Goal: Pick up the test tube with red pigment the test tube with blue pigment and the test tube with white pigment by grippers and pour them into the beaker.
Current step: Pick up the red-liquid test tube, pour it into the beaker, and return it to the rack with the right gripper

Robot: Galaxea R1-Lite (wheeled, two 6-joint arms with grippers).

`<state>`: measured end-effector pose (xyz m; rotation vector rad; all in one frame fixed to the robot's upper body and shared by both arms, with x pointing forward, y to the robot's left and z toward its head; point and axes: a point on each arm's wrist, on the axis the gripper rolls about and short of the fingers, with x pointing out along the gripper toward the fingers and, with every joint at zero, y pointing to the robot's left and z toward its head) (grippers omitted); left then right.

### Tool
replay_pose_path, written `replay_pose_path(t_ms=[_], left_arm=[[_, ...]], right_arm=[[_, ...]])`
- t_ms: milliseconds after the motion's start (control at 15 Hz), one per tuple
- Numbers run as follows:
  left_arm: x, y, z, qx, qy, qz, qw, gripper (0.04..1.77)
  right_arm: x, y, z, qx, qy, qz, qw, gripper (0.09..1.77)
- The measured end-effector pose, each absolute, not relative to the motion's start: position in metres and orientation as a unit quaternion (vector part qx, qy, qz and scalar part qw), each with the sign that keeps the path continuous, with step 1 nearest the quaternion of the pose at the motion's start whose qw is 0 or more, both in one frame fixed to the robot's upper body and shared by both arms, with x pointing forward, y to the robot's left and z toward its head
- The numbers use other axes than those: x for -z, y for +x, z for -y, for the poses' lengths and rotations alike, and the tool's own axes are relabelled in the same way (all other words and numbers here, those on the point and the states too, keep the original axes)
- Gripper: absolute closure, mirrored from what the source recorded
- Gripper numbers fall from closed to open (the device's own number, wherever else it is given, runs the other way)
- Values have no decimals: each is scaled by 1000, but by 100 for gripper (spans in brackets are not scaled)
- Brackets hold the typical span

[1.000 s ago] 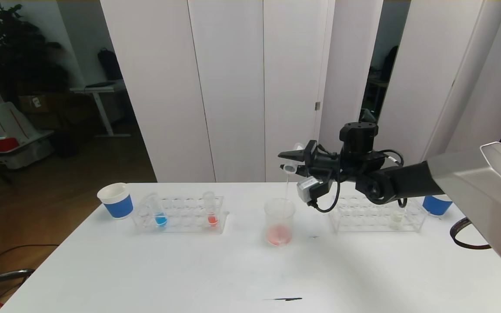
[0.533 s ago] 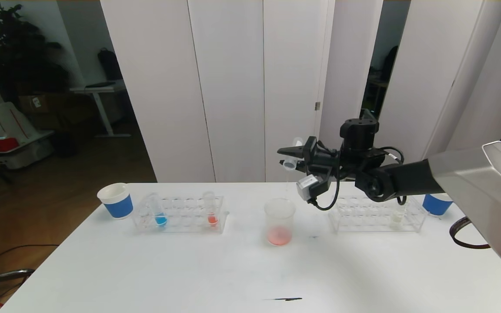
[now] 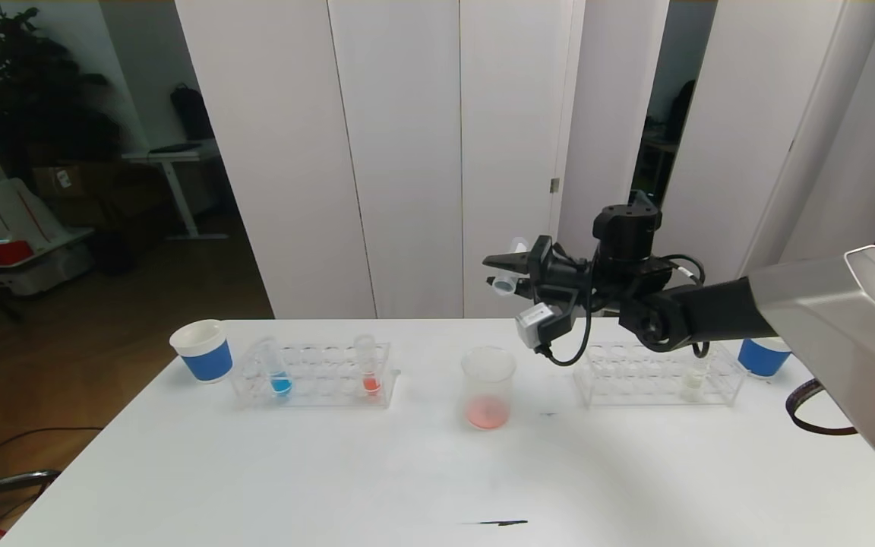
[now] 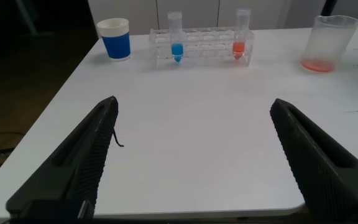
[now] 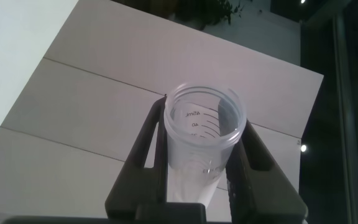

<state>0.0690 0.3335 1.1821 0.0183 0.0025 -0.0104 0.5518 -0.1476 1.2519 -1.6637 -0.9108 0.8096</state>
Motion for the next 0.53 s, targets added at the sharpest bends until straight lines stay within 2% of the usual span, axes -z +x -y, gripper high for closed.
replay_pose_path(t_ms=[200,333,533], left_arm=[[-1182,69,-333,6,9,-1,1000,6],[-1182,69,-333,5,9,-1,1000,6],[-1182,69,-334,6,9,-1,1000,6]], right_arm=[[-1260,552,146,-328,-690,387,517,126],[-1273,554,144,-318,-676,389,539,126],[-1297,558,145,-266,-672,366,586,126]])
